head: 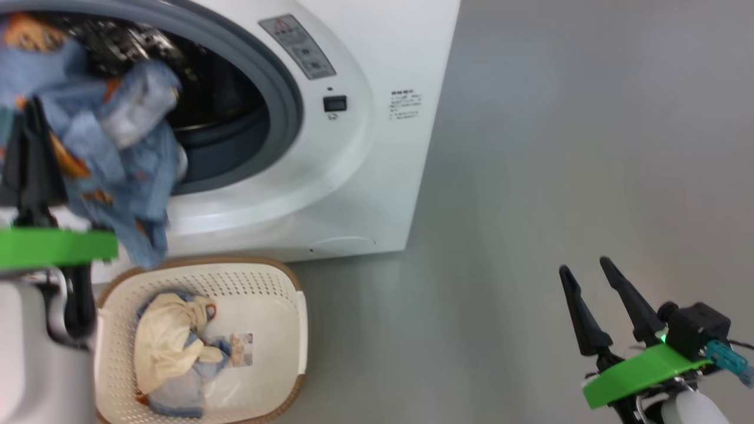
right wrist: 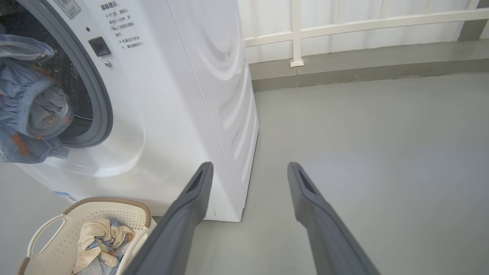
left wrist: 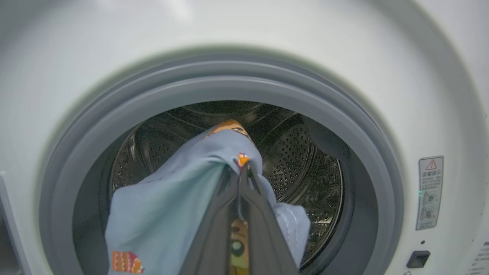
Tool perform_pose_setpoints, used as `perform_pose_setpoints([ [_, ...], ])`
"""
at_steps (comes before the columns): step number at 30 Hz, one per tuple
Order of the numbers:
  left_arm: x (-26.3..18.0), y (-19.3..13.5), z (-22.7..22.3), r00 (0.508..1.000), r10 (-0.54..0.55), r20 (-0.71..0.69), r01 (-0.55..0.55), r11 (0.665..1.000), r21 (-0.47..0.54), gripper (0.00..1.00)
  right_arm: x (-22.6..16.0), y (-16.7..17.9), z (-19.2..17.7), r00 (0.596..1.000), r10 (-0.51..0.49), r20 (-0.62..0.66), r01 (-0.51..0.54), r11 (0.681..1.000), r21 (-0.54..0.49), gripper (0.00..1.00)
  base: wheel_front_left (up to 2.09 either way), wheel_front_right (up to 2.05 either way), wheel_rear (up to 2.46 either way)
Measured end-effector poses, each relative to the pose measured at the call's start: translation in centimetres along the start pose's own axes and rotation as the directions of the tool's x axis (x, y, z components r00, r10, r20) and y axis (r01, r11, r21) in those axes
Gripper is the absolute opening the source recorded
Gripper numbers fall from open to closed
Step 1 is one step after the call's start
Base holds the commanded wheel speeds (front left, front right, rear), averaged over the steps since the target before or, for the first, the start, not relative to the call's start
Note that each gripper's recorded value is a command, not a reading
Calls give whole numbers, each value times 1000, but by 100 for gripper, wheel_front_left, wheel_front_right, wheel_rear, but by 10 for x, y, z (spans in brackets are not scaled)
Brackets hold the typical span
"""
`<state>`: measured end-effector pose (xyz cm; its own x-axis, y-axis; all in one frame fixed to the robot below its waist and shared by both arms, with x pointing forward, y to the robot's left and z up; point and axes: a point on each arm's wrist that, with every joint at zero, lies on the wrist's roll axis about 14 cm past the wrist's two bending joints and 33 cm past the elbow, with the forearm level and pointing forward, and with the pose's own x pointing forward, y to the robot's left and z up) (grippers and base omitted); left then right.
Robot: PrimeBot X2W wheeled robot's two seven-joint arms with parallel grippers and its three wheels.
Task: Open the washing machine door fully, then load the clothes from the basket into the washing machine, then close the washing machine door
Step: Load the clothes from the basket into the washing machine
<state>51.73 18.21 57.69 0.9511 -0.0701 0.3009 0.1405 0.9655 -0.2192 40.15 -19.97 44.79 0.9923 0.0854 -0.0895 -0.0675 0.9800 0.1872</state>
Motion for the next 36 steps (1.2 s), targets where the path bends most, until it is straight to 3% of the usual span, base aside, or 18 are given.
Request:
perform_pose_setpoints([
  [11,52,1,-73,988,-11,-156,10,1000,-10,0,14,-9,-16,999,-35,-36,35,999,11,100,0,0,0],
  [23,89,8,-149,938,6,-348,-7,1000,-2,0,22,-17,-28,996,-68,-61,70,997,16,100,0,0,0],
  [28,118,9,-144,950,-1,-311,4,1000,10,0,26,-22,-30,995,-80,-66,81,997,9,100,0,0,0],
  [36,164,0,-94,995,-41,-88,45,998,42,0,34,-21,-37,993,-85,-77,86,996,15,100,0,0,0],
])
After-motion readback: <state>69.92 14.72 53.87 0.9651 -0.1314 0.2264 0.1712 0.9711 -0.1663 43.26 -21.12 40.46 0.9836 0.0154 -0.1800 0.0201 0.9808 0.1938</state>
